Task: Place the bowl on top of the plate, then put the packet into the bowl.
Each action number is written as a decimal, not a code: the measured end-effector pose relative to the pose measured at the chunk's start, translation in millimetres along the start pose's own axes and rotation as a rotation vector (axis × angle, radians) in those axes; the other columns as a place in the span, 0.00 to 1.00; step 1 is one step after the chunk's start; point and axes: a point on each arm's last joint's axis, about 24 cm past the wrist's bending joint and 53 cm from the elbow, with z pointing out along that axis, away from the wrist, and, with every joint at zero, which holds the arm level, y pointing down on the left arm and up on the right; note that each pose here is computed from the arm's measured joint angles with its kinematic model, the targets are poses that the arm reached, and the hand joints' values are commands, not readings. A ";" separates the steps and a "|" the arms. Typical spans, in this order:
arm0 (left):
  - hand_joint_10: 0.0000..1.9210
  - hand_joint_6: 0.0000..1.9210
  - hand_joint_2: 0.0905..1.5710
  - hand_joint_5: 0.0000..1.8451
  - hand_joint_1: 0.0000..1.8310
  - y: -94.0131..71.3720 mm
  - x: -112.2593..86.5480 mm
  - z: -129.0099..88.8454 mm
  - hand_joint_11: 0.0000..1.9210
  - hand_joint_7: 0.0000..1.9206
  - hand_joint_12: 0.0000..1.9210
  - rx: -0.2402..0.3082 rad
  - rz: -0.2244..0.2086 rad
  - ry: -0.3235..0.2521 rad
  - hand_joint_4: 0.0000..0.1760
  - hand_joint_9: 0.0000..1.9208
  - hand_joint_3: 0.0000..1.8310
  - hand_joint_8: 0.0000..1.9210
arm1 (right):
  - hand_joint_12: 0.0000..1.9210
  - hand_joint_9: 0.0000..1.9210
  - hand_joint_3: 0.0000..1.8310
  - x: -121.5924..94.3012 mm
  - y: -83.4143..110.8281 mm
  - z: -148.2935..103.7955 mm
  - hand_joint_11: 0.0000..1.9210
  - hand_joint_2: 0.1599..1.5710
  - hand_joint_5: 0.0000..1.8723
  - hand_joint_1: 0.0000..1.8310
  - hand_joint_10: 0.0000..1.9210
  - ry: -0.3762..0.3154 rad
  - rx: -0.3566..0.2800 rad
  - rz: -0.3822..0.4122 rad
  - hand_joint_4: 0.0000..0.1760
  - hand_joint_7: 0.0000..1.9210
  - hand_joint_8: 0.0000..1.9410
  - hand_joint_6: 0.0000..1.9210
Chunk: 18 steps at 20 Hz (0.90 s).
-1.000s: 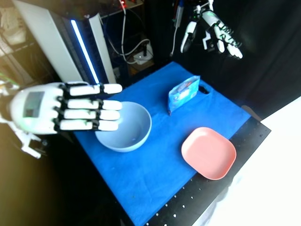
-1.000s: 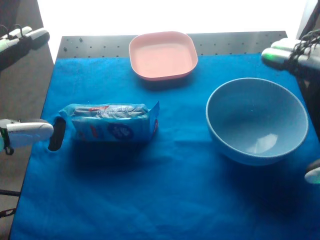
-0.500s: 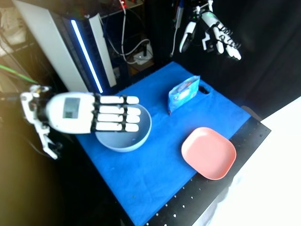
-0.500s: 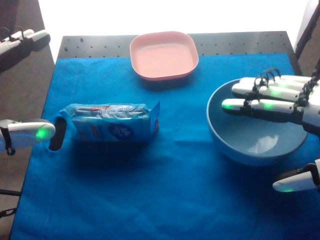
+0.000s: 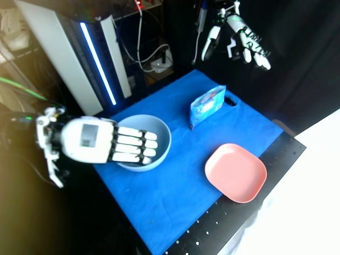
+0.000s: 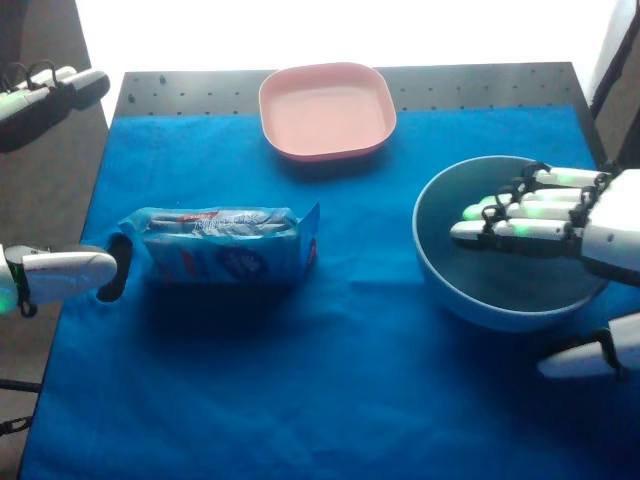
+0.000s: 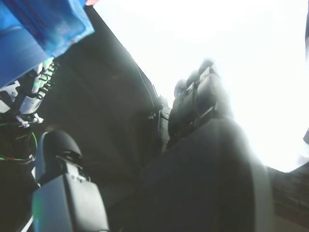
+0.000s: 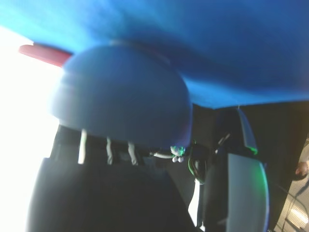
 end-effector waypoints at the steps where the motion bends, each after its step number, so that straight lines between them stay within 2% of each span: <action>1: 0.00 0.00 0.55 0.08 0.39 0.1 -0.3 0.0 0.00 0.04 0.00 0.000 -0.001 -0.001 0.83 0.02 0.00 0.00 | 0.41 0.16 0.00 2.1 -0.8 3.0 0.04 0.64 0.21 0.35 0.01 0.012 -0.003 0.012 0.00 0.15 0.00 0.00; 3: 0.00 0.00 0.55 0.07 0.37 0.0 -0.3 0.0 0.00 0.04 0.00 0.000 -0.002 -0.001 0.95 0.02 0.00 0.00 | 0.44 0.24 0.00 7.7 -0.3 9.8 0.10 0.69 0.25 0.38 0.01 0.034 -0.016 0.031 0.00 0.23 0.00 0.00; 4: 0.00 0.00 0.55 0.07 0.39 -0.2 -0.2 0.0 0.00 0.04 0.00 0.001 -0.003 -0.001 0.89 0.02 0.00 0.00 | 0.46 0.29 0.00 10.0 0.7 11.7 0.12 0.71 0.29 0.39 0.01 0.039 -0.020 0.040 0.00 0.27 0.00 0.01; 5: 0.01 0.00 0.55 0.08 0.38 0.0 -0.3 0.0 0.03 0.04 0.01 0.000 -0.003 -0.001 0.86 0.03 0.00 0.00 | 0.48 0.35 0.00 10.7 2.6 12.9 0.17 0.74 0.39 0.39 0.01 0.041 -0.028 0.037 0.00 0.34 0.01 0.02; 6: 0.01 0.00 0.55 0.08 0.39 0.0 -0.3 0.0 0.03 0.04 0.01 0.000 -0.004 -0.001 0.86 0.03 0.00 0.00 | 0.49 0.40 0.00 8.7 3.7 13.4 0.20 0.76 0.44 0.39 0.01 0.036 -0.033 0.038 0.00 0.40 0.00 0.02; 7: 0.00 0.00 0.55 0.07 0.39 -0.1 -0.3 0.0 0.01 0.03 0.01 0.000 -0.004 -0.001 0.89 0.02 0.00 0.00 | 0.49 0.46 0.00 6.8 5.3 14.0 0.25 0.78 0.52 0.37 0.02 0.031 -0.038 0.037 0.00 0.47 0.01 0.03; 9: 0.00 0.00 0.55 0.08 0.41 0.4 0.1 0.1 0.00 0.04 0.00 0.000 -0.006 -0.001 0.90 0.03 0.00 0.00 | 0.50 0.53 0.00 2.2 9.9 14.6 0.32 0.83 0.58 0.32 0.02 0.017 -0.056 0.041 0.00 0.55 0.01 0.03; 10: 0.00 0.00 0.56 0.08 0.40 0.4 0.0 0.1 0.02 0.04 0.01 0.000 -0.006 -0.001 0.86 0.03 0.00 0.00 | 0.54 0.57 0.00 0.4 11.3 14.7 0.35 0.85 0.61 0.30 0.02 0.011 -0.062 0.043 0.00 0.59 0.01 0.03; 11: 0.00 0.00 0.56 0.08 0.40 0.3 -0.2 0.1 0.03 0.04 0.01 0.000 -0.006 -0.002 0.90 0.03 0.00 0.00 | 0.55 0.62 0.00 -0.8 12.4 15.0 0.39 0.86 0.64 0.24 0.04 0.008 -0.065 0.043 0.00 0.62 0.02 0.04; 13: 0.00 0.00 0.56 0.08 0.41 1.0 1.6 0.1 0.00 0.03 0.00 -0.001 -0.014 -0.004 0.90 0.02 0.00 0.00 | 0.55 0.72 0.00 -4.2 16.0 15.7 0.49 0.88 0.71 0.13 0.05 -0.001 -0.078 0.039 0.00 0.72 0.02 0.11; 14: 0.00 0.00 0.56 0.08 0.40 1.6 4.8 0.1 0.00 0.03 0.00 -0.002 -0.018 0.002 0.95 0.02 0.00 0.00 | 0.59 0.75 0.00 -7.3 18.5 16.2 0.50 0.89 0.70 0.07 0.07 -0.010 -0.087 0.040 0.00 0.77 0.02 0.25; 15: 0.00 0.00 0.57 0.08 0.39 1.2 5.6 0.1 0.00 0.04 0.00 0.000 -0.018 0.006 0.91 0.02 0.00 0.00 | 0.62 0.79 0.00 -8.3 19.5 16.3 0.52 0.88 0.68 0.08 0.09 -0.013 -0.091 0.039 0.00 0.82 0.02 0.37; 16: 0.00 0.00 0.57 0.08 0.39 1.2 5.6 0.1 0.01 0.04 0.01 0.000 -0.018 0.005 0.88 0.02 0.00 0.00 | 0.78 0.78 0.00 -12.0 22.2 17.6 0.59 0.88 0.65 0.07 0.47 -0.021 -0.098 0.037 0.00 0.81 0.31 0.57; 17: 0.00 0.00 0.56 0.08 0.40 1.2 5.0 0.2 0.02 0.04 0.01 0.000 -0.018 0.003 0.85 0.02 0.00 0.00 | 0.96 0.81 0.00 -13.8 23.4 18.2 0.71 0.89 0.58 0.11 0.89 -0.024 -0.101 0.036 0.00 0.77 0.82 0.89; 18: 0.00 0.00 0.56 0.08 0.40 1.3 4.7 0.2 0.03 0.04 0.01 0.000 -0.018 0.003 0.88 0.02 0.00 0.00 | 0.99 0.84 0.00 -16.3 25.2 19.2 0.78 0.90 0.54 0.11 0.98 -0.029 -0.105 0.033 0.00 0.77 0.96 0.98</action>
